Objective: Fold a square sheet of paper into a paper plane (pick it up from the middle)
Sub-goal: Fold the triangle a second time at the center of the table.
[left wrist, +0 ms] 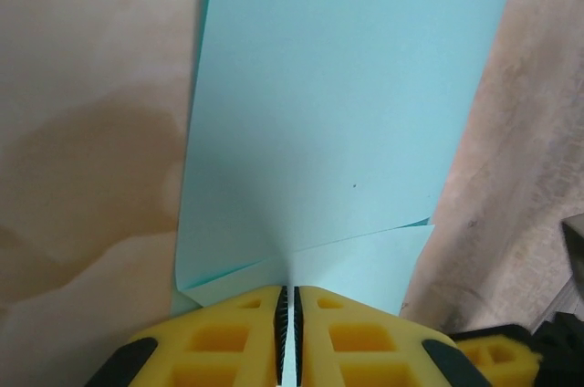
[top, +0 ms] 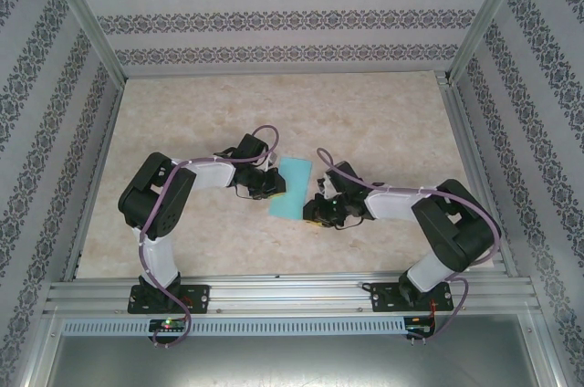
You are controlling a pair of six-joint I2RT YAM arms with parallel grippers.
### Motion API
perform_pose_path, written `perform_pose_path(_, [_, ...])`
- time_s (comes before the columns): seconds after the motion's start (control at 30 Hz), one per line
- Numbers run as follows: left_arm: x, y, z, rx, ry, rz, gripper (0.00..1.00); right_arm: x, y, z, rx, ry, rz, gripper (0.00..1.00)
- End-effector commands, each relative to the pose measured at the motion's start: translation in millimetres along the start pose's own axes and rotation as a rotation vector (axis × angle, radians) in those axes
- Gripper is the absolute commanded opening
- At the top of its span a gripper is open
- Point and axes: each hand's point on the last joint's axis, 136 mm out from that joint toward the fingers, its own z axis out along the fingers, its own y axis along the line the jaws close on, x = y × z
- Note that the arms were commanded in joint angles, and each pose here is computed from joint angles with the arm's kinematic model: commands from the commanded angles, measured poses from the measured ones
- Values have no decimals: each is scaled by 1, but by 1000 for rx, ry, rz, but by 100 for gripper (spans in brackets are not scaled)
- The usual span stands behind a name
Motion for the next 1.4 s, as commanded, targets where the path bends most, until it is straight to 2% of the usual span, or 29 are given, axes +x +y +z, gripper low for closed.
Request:
perform_pose_path(0.0, [1,10,4,-42,0,-5,17,-24,3,-15,26,-100,17,32])
perform_pose_path(0.03, [1,9,3,-40,-2,-4,17,-30,3,-16,33,-115,26,37])
perform_pose_path(0.2, [0,7,0,-40,-8,-4,17,-49,13,-7,-1,-126,67,39])
perform_pose_path(0.53, [-2,3,-3,-34,-14,5,19,-58,11,12,-32,-114,115,35])
perform_pose_path(0.77, [-3,1,-4,-30,-15,12,21,-64,18,11,-52,-124,114,32])
perform_pose_path(1.37, [-5,-2,-6,-29,-17,23,20,-73,27,9,-94,-156,119,30])
